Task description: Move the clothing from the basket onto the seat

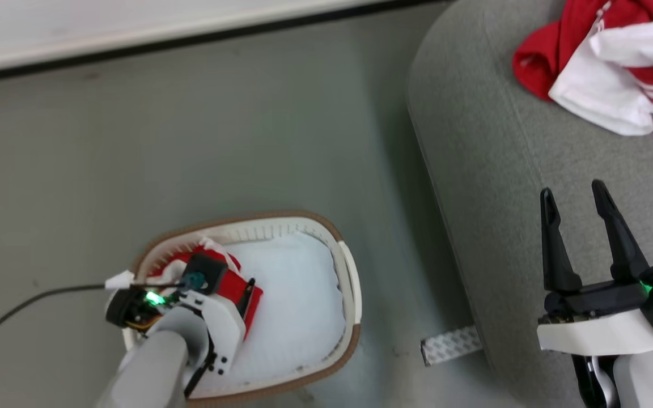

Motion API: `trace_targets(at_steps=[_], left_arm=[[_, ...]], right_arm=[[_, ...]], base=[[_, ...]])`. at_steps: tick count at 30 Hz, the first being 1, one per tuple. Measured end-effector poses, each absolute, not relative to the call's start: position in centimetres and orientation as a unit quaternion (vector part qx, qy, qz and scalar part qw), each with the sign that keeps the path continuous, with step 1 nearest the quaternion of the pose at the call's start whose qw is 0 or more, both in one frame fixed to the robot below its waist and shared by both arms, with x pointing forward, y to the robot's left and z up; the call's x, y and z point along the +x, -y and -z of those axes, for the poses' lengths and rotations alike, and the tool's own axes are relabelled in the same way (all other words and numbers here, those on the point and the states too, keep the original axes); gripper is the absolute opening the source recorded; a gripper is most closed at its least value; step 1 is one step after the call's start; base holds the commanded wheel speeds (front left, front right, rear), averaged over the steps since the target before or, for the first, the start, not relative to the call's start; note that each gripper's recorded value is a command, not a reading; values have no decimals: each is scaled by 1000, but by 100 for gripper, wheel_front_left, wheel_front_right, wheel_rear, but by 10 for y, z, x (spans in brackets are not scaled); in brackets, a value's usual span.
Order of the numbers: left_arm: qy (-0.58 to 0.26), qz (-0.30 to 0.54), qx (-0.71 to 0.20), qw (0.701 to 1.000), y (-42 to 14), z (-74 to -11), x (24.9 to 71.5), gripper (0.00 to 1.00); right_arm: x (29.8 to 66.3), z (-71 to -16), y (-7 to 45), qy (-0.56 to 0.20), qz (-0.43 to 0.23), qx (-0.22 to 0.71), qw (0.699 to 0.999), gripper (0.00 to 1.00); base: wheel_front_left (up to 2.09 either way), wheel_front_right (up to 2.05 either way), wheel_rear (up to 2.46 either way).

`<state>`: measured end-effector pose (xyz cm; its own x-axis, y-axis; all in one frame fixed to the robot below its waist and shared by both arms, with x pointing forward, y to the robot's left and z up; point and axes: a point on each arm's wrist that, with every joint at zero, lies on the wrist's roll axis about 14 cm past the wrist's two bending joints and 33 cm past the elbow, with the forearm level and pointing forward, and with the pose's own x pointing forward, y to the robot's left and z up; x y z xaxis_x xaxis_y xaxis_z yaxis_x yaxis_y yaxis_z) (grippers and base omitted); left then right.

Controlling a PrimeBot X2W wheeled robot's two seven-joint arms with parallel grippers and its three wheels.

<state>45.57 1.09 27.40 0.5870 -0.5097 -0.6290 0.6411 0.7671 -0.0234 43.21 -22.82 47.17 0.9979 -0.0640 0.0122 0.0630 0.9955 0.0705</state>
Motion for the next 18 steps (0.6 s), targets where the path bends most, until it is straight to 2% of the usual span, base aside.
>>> trace_targets(at_steps=[5, 18], left_arm=[[-379, 332, 132, 853, -14, -226, 460, 100], [-500, 286, 166, 801, -42, -121, 469, 100]], right_arm=[[450, -459, 228, 1, 27, 31, 999, 100], [481, -395, 213, -51, 4, 43, 998, 100]], base=[[0, 0, 0], [0, 0, 0]])
